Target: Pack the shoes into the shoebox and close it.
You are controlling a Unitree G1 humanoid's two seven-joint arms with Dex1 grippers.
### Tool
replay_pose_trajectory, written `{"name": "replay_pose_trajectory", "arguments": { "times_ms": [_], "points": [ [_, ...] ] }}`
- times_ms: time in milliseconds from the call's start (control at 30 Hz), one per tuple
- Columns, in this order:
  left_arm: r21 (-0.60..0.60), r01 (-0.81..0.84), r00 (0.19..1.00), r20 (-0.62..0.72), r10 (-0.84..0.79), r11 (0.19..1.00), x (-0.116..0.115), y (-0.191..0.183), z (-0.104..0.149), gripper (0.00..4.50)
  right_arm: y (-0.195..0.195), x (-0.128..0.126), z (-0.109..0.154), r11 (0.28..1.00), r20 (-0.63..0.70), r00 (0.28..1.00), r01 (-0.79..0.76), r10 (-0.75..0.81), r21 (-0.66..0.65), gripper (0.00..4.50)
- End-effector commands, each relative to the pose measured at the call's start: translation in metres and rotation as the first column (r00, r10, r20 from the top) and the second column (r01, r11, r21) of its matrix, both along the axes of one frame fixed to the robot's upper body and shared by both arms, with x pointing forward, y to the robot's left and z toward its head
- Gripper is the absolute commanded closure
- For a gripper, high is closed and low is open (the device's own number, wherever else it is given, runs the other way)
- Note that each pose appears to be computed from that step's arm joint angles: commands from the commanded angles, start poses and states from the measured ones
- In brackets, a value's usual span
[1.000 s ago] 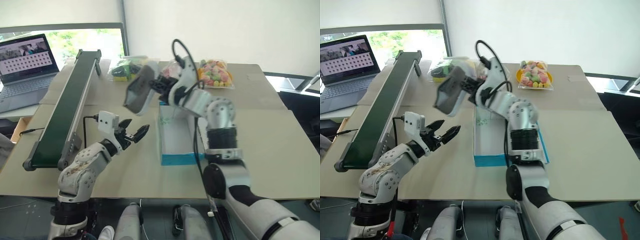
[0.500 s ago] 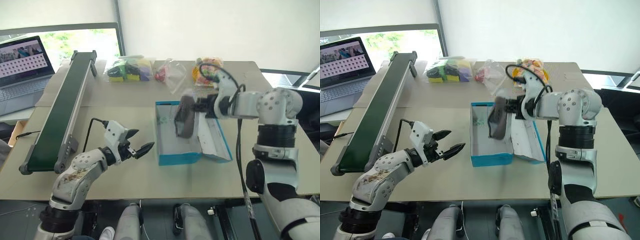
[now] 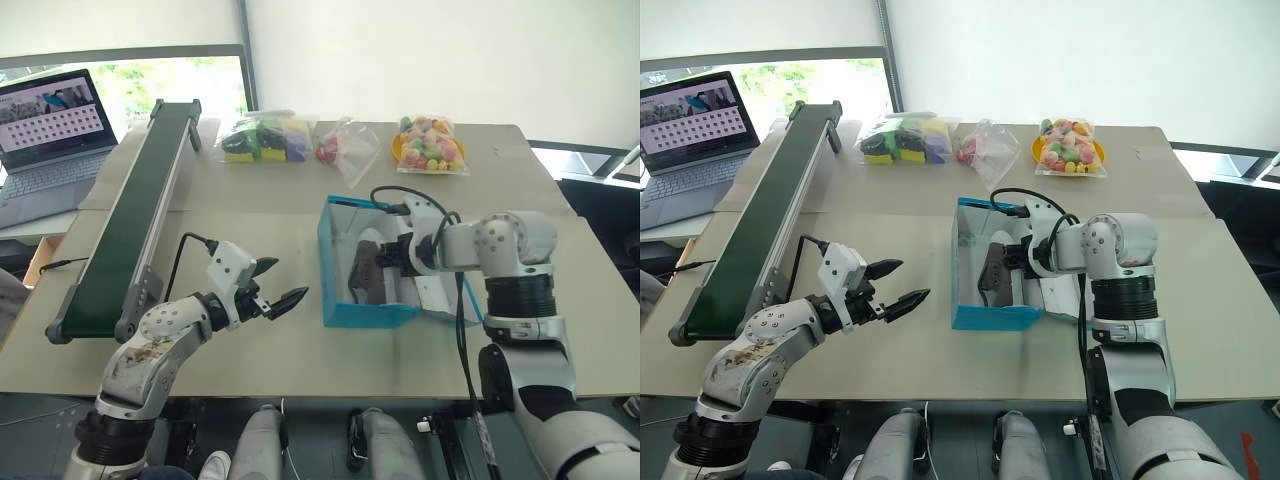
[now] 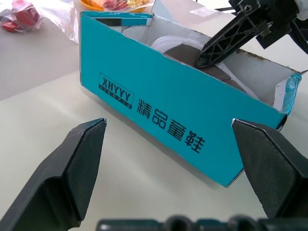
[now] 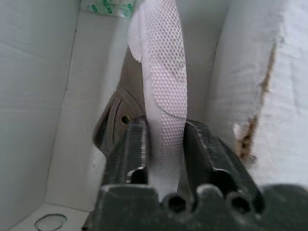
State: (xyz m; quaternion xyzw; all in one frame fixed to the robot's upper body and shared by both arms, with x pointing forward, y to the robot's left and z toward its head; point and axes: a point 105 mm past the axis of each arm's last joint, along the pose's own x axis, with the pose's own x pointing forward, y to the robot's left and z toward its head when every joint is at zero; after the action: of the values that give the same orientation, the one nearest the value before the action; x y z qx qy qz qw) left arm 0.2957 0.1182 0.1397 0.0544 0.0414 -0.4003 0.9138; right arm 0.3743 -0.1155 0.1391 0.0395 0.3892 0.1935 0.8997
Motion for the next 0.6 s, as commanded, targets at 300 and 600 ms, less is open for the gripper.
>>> {"name": "replay_pose_trajectory", "arguments": {
  "times_ms": [300, 600],
  "points": [
    [-0.106, -0.340, 0.928, 0.123, 0.352, 0.934, 0.025, 0.059, 0.035, 0.00, 0.011, 0.020, 0.081, 1.000, 0.363, 0.932, 0.026, -0.023, -0.005, 0.70],
    [-0.302, -0.792, 0.554, 0.007, 0.832, 0.530, 0.040, 0.172, 0.041, 0.00, 0.093, -0.038, 0.121, 0.856, 0.772, 0.499, -0.506, 0.393, -0.109, 0.70]
  ]
}}
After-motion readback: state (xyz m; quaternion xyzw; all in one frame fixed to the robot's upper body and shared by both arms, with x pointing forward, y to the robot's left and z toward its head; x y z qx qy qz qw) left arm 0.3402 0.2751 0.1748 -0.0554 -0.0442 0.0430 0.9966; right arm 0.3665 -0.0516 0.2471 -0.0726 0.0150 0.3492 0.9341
